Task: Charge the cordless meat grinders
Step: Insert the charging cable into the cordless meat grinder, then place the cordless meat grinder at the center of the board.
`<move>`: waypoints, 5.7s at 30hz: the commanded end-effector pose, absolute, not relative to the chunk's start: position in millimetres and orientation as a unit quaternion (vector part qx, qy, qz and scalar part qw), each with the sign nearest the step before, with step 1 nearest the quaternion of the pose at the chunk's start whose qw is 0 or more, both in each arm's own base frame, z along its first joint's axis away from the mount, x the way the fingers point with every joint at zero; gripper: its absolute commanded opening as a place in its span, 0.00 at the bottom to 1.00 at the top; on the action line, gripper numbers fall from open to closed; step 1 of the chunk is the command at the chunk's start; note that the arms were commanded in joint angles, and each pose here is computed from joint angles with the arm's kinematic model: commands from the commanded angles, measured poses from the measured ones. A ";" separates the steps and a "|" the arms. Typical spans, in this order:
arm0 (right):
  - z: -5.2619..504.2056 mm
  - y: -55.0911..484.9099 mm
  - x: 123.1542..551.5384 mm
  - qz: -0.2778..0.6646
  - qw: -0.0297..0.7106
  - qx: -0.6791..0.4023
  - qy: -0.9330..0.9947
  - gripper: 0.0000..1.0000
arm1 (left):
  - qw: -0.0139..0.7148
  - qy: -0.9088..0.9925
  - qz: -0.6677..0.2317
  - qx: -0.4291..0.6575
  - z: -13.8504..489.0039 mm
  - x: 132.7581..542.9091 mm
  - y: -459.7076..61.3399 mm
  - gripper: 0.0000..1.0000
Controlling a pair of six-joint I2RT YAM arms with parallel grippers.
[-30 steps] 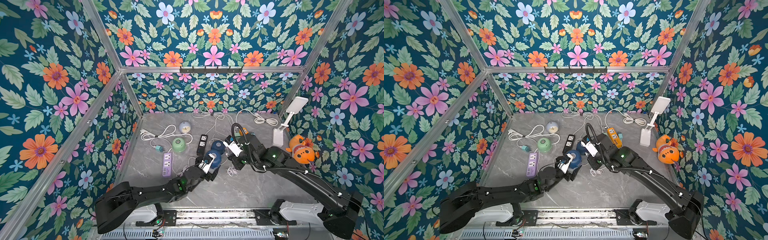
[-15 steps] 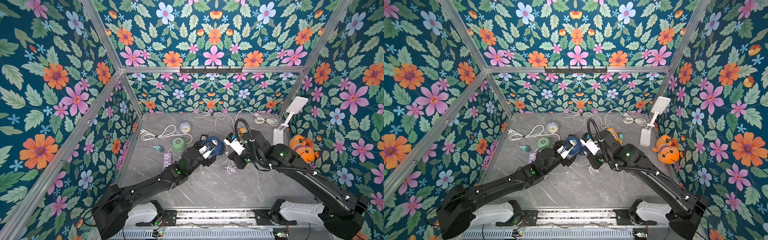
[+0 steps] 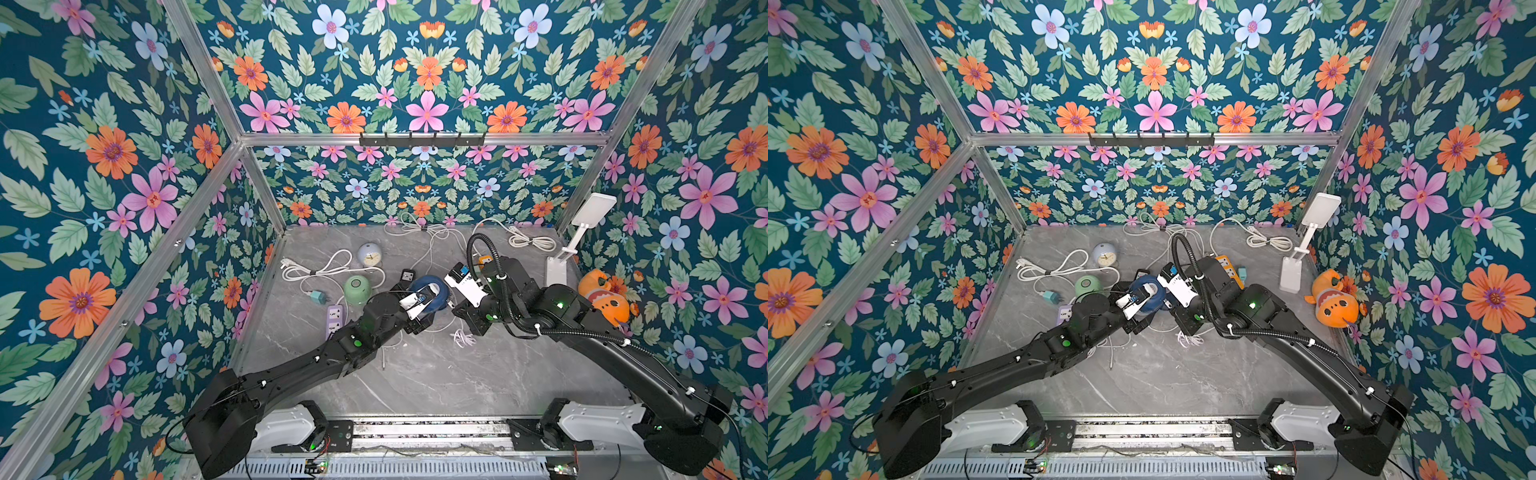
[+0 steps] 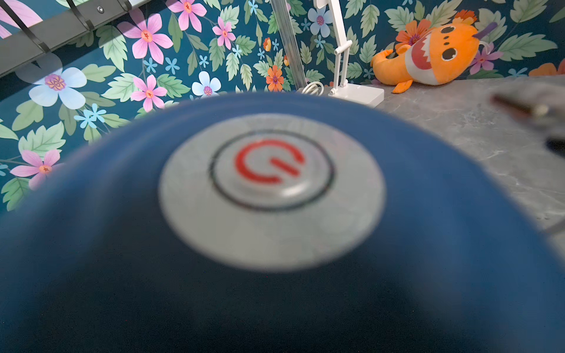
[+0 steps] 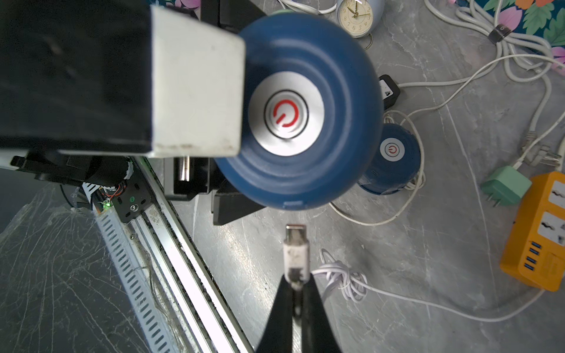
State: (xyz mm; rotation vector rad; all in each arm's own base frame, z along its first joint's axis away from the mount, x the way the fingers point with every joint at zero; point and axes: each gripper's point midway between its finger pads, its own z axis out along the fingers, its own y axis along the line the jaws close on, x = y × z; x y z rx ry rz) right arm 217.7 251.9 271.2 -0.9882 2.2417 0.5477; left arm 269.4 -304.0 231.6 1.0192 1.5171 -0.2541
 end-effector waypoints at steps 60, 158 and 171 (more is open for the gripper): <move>288.0 286.8 225.9 0.257 0.316 -0.381 0.830 0.00 | 0.573 0.638 -0.109 0.503 213.8 240.3 -312.0 0.35; 285.6 133.6 219.2 0.157 0.367 -0.165 0.902 0.82 | 0.581 0.678 -0.313 0.325 57.7 242.8 -532.0 0.51; 270.6 111.8 273.4 0.207 0.347 -0.031 0.914 0.89 | 0.596 0.666 -0.313 0.320 74.6 226.7 -511.0 1.00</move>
